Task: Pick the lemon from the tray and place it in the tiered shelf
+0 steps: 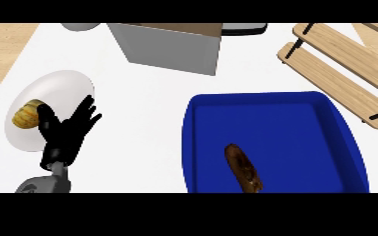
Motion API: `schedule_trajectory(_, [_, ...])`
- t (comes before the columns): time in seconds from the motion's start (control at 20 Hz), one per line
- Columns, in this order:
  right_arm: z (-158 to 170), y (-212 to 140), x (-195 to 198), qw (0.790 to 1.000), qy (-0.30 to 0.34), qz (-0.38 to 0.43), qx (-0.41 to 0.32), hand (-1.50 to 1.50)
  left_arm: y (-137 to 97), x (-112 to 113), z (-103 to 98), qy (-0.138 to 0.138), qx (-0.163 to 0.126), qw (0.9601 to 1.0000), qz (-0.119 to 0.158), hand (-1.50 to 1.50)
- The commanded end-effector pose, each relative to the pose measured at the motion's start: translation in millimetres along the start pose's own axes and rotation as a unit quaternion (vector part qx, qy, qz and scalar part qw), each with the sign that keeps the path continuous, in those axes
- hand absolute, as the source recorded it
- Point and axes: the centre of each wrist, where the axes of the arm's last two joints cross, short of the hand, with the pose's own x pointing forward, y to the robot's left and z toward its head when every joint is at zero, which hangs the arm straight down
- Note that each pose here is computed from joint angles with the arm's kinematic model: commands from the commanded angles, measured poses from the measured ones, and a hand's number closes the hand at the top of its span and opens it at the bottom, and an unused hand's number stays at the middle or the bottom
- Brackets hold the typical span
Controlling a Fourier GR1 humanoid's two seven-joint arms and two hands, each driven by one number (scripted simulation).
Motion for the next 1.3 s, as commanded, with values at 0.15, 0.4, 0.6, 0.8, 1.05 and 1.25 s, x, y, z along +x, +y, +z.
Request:
schedule_trajectory(0.15, [-12.1,-25.3,-8.8,0.989,0.023,-0.144,-0.029,-1.5,-4.9,-9.9,-0.1,0.016,0.005,0.9999,-0.001,0.0])
schedule_trajectory(0.4, [-0.5,-26.9,3.6,0.971,0.028,-0.233,-0.044,-1.5,-14.5,-12.0,-4.5,0.021,-0.006,0.9997,0.009,0.0])
schedule_trajectory(0.6, [-18.6,-63.7,-12.7,0.955,0.042,-0.275,-0.106,-1.5,13.5,1.1,-2.3,0.021,0.0,0.9998,0.004,0.0])
schedule_trajectory(0.8, [-26.7,-87.6,-37.2,0.95,0.066,-0.241,-0.186,-1.5,20.4,-11.0,6.7,0.015,0.003,0.9998,0.01,0.0])
schedule_trajectory(1.05, [-17.3,-128.8,-53.0,0.925,0.102,-0.274,-0.243,-1.5,13.5,-25.1,12.5,0.032,0.005,0.9995,0.007,0.0])
schedule_trajectory(1.25, [-6.3,-165.4,-79.7,0.914,0.109,-0.3,-0.249,-1.5,19.6,-4.4,-12.4,0.034,0.018,0.999,0.025,0.0])
